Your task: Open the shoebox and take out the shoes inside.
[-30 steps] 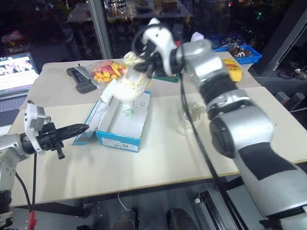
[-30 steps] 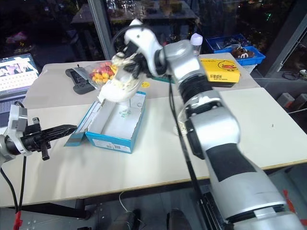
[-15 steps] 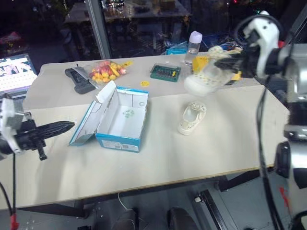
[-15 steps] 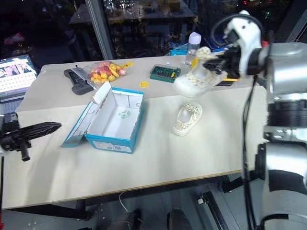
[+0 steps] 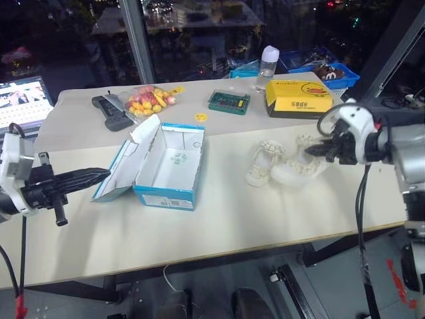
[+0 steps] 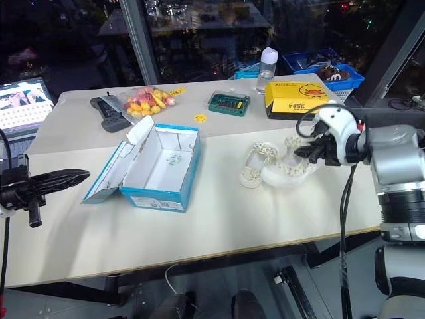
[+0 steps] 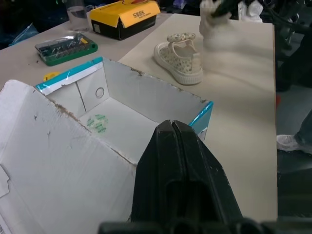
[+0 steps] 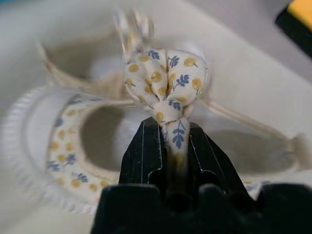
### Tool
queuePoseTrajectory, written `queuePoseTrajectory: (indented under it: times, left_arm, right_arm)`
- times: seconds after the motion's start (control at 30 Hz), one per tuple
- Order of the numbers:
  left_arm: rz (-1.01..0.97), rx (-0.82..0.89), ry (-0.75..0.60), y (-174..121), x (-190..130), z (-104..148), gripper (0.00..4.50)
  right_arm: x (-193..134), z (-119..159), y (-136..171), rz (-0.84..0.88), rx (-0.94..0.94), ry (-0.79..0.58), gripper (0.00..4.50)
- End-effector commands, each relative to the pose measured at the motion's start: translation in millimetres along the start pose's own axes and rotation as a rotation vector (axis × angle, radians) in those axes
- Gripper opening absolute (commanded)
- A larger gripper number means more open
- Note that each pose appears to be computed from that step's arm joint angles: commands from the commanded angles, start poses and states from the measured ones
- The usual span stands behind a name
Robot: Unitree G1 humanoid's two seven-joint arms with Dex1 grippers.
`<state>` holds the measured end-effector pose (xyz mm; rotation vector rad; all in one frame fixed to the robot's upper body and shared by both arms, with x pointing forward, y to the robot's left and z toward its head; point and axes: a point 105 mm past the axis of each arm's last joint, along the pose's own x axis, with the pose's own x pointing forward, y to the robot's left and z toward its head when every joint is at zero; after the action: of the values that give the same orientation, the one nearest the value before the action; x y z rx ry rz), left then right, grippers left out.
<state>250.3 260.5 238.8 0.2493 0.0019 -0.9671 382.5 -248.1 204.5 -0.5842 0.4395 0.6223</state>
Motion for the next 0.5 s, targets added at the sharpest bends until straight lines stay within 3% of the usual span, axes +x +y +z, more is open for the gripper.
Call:
queuePoseTrajectory:
  times: [0.03,0.17,0.23,0.43,0.47,0.5]
  left_arm:
    - [-0.004,0.035,-0.019,1.8,0.1,6.3,0.0]
    - [-0.006,0.033,-0.021,3.0,0.3,4.5,0.0]
    - [-0.006,0.032,-0.021,3.1,0.1,3.3,0.0]
    - [-0.006,0.027,-0.016,3.2,0.0,-1.6,0.0]
    - [-0.005,0.027,-0.016,3.6,0.3,-3.1,0.0]
    - [-0.005,0.025,-0.016,3.7,0.8,-4.2,0.0]
  right_arm:
    - [10.3,2.0,-7.1,-0.035,-0.085,-0.008,0.15]
    - [19.9,1.9,-10.2,-0.046,-0.083,-0.009,0.15]
    - [19.0,6.2,-12.9,-0.05,-0.053,-0.031,1.08]
    - [5.0,10.9,-16.6,-0.077,-0.143,0.003,3.01]
    - [-1.1,12.7,-15.1,-0.065,-0.162,0.005,3.3]
    - [-6.5,14.7,-14.1,-0.055,-0.171,0.004,3.3]
